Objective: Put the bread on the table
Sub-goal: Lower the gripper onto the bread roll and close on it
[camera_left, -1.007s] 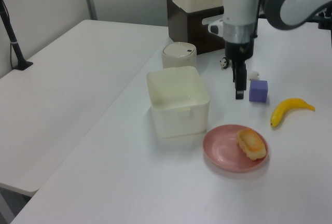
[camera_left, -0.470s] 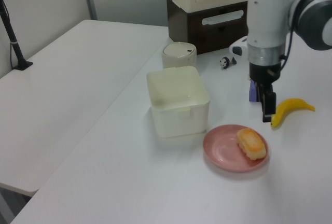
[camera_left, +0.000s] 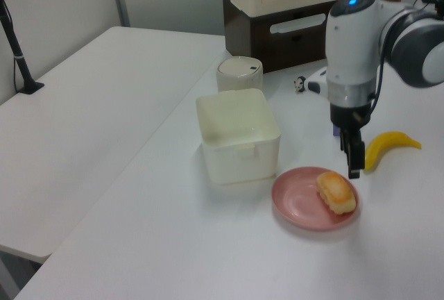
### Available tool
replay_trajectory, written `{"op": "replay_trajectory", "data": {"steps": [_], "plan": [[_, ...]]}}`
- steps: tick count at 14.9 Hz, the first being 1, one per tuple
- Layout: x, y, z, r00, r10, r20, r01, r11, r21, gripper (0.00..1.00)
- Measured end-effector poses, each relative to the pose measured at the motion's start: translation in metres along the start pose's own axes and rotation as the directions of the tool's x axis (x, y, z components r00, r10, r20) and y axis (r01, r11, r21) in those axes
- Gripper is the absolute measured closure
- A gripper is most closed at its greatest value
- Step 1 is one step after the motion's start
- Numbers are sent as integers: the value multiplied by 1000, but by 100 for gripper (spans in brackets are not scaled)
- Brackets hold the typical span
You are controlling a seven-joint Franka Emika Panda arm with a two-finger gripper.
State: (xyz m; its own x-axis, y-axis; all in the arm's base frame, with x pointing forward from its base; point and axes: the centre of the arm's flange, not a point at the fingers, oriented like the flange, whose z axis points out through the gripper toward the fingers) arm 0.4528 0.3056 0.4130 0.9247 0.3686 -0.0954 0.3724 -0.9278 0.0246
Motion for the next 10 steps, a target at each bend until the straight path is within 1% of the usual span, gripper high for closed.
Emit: {"op": "replay_trajectory", "data": {"steps": [5,7,10], "plan": [[21,0,51,999,7,32,-7,1000,3,0],[27,4,62,999,16,47,-16,1000,2,0],[30,10,61,999,25,43,-26,1000,3,0]]}}
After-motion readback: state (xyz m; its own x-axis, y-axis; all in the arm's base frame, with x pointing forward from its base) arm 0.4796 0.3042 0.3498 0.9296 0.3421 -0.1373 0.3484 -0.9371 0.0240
